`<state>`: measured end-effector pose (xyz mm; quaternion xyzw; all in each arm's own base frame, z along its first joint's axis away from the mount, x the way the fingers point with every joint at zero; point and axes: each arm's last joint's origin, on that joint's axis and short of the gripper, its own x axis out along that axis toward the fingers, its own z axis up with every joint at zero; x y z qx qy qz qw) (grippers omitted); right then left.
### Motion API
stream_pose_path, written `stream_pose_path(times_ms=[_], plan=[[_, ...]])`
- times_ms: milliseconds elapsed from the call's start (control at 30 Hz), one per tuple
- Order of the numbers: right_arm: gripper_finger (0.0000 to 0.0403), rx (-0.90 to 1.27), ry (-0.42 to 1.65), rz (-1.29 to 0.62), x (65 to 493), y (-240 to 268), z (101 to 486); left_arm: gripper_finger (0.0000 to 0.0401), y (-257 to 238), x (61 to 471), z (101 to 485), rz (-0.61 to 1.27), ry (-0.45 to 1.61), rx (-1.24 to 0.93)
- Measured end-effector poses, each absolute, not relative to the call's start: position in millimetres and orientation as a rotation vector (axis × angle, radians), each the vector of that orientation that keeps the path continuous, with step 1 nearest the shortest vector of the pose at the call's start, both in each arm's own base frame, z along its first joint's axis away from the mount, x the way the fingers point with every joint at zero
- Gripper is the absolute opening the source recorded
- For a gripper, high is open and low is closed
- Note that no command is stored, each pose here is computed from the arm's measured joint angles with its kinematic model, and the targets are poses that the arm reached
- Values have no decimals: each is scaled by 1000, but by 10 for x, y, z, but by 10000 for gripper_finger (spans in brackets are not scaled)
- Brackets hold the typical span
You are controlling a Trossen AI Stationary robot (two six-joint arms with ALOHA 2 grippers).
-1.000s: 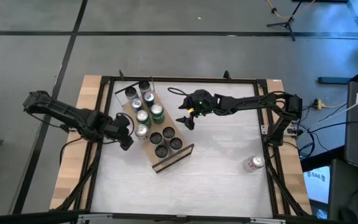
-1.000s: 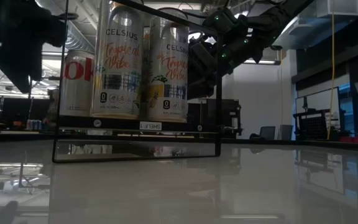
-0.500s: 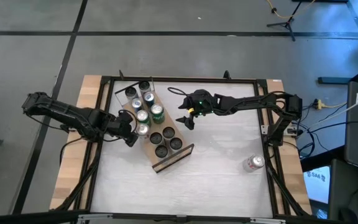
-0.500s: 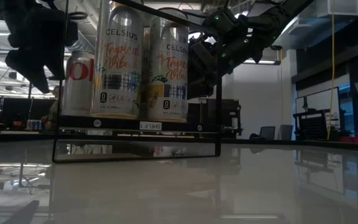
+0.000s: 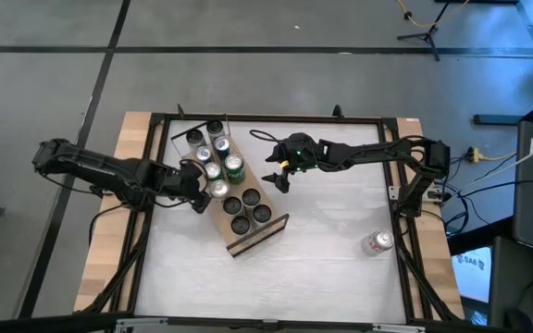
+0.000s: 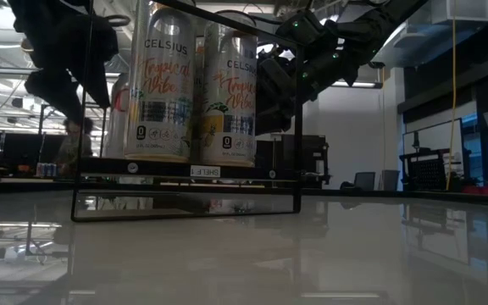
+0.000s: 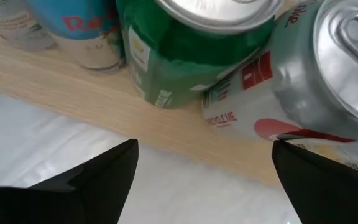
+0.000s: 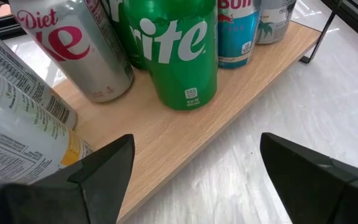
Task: Place canned beverage on shelf
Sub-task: Put the red silver soda can on the shelf, then put the red silver soda can on the shelf aligned with the other red silver soda can
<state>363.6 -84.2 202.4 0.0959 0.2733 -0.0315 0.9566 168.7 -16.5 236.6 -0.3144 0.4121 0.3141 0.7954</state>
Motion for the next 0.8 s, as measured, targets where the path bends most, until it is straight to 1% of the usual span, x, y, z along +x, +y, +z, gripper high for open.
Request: stream_pose_path(times_ms=[200,367,567,800], plan=[[342,195,555,-64,3636,-840,2024,362,-158,1763,2288,677,938,-628],[342,192,552,-71,3616,-838,2066,362,-200,1746,2305,672,915,-589],[342,180,534,-101,3450,-806,2362,362,-343,1665,2370,578,898,-554],[342,198,521,-74,3136,-603,2787,362,-567,1598,2387,512,849,-425]])
